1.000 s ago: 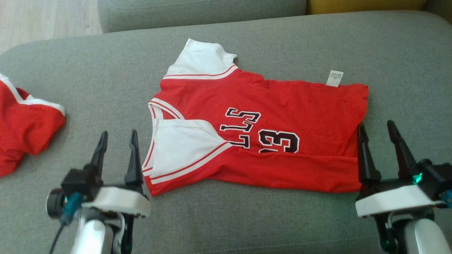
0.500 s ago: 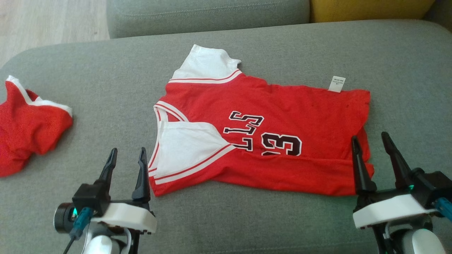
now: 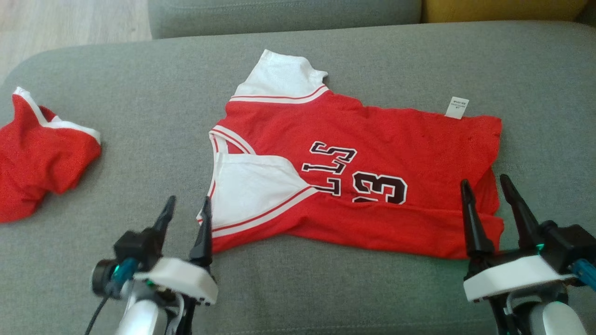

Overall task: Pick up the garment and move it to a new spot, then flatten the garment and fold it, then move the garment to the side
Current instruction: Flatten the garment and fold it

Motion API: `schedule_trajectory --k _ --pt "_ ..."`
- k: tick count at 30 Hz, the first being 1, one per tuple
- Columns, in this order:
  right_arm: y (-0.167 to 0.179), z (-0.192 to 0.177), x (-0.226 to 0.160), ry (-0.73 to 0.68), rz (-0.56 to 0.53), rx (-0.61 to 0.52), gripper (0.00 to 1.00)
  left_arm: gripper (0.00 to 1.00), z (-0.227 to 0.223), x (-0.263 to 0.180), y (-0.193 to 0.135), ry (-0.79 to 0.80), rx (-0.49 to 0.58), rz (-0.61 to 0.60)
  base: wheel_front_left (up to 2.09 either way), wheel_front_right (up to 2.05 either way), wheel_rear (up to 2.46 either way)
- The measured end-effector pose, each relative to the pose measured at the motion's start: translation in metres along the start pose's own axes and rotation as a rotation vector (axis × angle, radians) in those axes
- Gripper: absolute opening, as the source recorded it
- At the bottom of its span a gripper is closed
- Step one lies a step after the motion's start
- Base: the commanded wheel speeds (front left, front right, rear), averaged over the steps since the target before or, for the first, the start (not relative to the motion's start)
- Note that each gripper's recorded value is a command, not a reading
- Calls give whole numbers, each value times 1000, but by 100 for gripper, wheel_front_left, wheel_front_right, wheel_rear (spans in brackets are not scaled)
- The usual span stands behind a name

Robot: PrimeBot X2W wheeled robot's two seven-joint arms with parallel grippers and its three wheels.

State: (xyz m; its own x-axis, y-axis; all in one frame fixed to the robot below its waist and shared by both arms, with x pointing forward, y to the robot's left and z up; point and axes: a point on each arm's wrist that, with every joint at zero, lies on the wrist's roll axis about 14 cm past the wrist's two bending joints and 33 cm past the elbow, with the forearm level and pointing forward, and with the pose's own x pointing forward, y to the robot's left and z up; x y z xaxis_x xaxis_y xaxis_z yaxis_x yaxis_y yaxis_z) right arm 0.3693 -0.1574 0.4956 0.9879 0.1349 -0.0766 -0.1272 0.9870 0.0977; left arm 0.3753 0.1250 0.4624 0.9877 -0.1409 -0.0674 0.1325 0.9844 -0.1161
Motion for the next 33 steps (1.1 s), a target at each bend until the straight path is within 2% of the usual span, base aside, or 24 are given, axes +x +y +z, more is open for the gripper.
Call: schedule_trajectory --k 7,13,24,26,27,28,30,31,33 --pt "3 -19 3 67 6 37 100 100 -48 18 -13 196 -78 -81 0 0 0" --pt "-7 -36 2 122 -24 44 100 100 -91 17 -15 348 -104 -77 0 0 0" --pt "-34 -132 -22 436 -133 110 100 100 -101 43 -11 373 -122 -60 0 0 0" --pt "-38 -138 -20 457 -144 114 100 64 -101 46 -11 371 -129 -60 0 0 0" --pt "-40 -139 -14 457 -149 122 100 22 -102 48 -9 372 -131 -55 0 0 0" --pt "-41 -140 -12 460 -155 130 100 0 -103 49 -9 374 -129 -58 0 0 0" --pt "-41 -142 -8 465 -154 145 100 0 -103 50 -11 376 -133 -65 0 0 0" --pt "-40 -144 -8 478 -154 158 50 0 -103 50 -11 376 -135 -65 0 0 0" --pt "-40 -146 -8 491 -155 165 0 0 -103 50 -11 376 -141 -63 0 0 0"
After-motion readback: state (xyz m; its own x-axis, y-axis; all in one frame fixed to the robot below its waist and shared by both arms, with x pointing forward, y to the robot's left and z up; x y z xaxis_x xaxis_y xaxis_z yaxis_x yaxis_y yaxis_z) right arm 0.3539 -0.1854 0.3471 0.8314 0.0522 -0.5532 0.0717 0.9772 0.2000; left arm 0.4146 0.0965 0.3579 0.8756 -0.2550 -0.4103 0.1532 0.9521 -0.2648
